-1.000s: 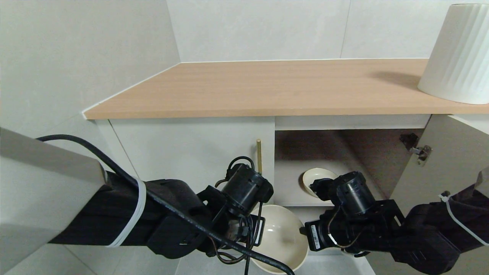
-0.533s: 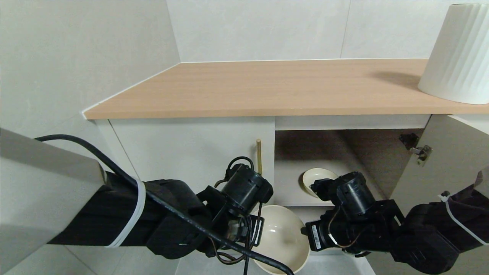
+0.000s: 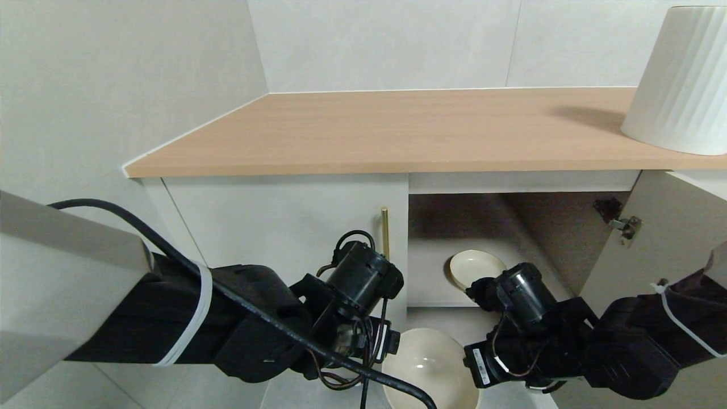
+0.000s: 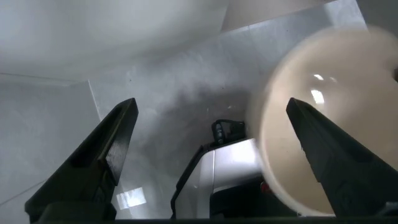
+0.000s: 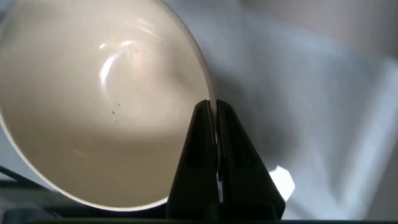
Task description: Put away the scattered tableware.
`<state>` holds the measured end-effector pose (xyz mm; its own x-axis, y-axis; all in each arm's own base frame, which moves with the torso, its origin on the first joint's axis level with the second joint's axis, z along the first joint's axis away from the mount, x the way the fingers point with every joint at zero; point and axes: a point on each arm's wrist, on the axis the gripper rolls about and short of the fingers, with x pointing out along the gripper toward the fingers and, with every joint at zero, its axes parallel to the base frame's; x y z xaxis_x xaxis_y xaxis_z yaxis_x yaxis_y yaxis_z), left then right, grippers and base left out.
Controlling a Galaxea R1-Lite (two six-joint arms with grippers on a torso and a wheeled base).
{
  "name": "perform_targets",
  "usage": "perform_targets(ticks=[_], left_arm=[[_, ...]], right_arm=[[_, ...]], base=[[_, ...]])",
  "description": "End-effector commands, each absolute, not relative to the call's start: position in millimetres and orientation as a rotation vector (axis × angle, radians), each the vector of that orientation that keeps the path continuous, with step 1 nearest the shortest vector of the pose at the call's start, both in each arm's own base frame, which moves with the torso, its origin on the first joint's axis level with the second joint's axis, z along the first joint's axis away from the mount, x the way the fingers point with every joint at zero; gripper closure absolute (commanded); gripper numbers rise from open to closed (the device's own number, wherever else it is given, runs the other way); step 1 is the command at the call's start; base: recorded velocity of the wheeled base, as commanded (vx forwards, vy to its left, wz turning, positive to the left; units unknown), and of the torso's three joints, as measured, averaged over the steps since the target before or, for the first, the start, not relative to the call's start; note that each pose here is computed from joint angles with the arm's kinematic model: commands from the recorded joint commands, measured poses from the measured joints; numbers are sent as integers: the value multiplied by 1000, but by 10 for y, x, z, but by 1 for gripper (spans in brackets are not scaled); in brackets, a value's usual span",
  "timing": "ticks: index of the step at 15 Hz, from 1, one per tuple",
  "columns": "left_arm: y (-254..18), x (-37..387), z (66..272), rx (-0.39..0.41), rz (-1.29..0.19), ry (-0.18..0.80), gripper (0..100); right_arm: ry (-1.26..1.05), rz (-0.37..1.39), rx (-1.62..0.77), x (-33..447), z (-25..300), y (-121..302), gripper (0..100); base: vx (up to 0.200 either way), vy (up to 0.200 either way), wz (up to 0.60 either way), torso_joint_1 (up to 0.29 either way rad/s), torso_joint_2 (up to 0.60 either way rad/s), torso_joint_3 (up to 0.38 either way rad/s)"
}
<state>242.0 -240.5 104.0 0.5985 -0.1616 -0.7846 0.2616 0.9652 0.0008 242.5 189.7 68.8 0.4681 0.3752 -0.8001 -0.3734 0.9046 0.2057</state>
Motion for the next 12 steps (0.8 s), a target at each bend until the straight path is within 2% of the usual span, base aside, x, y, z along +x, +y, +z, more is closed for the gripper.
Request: perform_targets(ticks=[1,6,9,12], left_arm=[[-2404,2417,1048,118,-247,895,0],[-2398,2418,1059,115,-245,892,0],[-2391,2419,1075,112,-246,887,0],[-2393,2421,1079,109,-245,886,0]], right_arm=[[975,355,-18,2577,735,1850,100],[870,98,-3,2907,874,1573,100],[788,8,148,3109,1003,1510,100],[739,-109,248,3401,943,1414,100]], base=[[0,0,0,0,0,0],[0,0,0,0,0,0],[0,0,0,0,0,0],[0,0,0,0,0,0]])
